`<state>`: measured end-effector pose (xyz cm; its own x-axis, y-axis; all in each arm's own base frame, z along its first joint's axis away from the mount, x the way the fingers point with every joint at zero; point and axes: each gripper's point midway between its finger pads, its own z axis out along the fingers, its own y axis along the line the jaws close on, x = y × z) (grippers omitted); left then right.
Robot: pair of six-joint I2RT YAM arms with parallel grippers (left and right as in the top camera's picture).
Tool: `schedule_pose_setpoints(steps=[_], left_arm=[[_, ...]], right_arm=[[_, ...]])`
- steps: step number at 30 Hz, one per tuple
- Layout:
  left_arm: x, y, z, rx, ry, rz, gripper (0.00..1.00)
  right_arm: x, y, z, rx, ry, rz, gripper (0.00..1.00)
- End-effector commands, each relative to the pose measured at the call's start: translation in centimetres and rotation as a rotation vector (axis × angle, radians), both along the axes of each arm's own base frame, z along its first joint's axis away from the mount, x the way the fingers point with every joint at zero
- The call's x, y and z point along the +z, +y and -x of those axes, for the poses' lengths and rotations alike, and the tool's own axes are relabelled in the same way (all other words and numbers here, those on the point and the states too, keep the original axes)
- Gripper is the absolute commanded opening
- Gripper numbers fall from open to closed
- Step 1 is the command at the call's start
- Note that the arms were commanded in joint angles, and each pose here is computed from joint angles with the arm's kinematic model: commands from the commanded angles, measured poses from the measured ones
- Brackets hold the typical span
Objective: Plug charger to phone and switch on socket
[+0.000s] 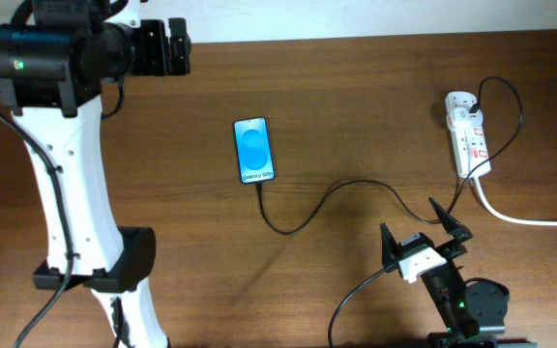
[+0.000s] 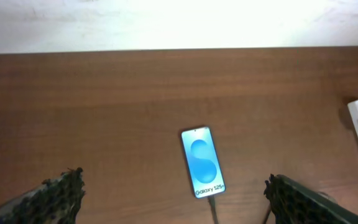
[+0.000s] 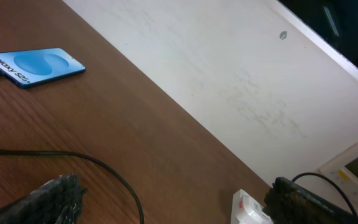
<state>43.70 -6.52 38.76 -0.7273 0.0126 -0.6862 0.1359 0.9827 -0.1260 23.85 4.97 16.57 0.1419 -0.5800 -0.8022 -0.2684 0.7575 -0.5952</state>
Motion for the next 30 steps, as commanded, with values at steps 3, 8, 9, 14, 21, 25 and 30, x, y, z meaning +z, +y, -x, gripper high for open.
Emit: schedule_pose_setpoints(steps=[3,8,9,14,21,25,30], left_arm=[[1.1,0.8,4.3,-0.085,-0.062,-0.107,0.99],[-2.2,3.5,9.6,0.010,-0.146,-0.187,0.99],[-2.8,3.7,10.6,0.016,-0.173,-0.187,0.99],[-8.1,4.5,15.2,0.047,-0.368,-0.182,0.99],[-13.1,4.6,17.5,0.080,-0.690,-0.139,0.99],[-13.9,5.2,18.7,0.077,-0.868,-0.212,0.99],[-15.9,5.8,18.9,0.076,-0.919,-0.301,0.99]], right_arm=[[-0.3,-0.4,-0.1,-0.020,0.002,-0.010,0.98],[-0.3,-0.4,-0.1,-0.020,0.002,-0.010,0.99],[-0.3,-0.4,-0.1,-0.020,0.002,-0.010,0.98],[-0.2,-0.4,-0.1,-0.020,0.002,-0.010,0.98],[-0.3,-0.4,-0.1,-0.020,0.002,-0.010,0.99],[-0.3,-0.4,-0.1,-0.020,0.002,-0.010,0.98],[-0.3,-0.4,-0.1,-0.020,0.002,-0.010,0.98]])
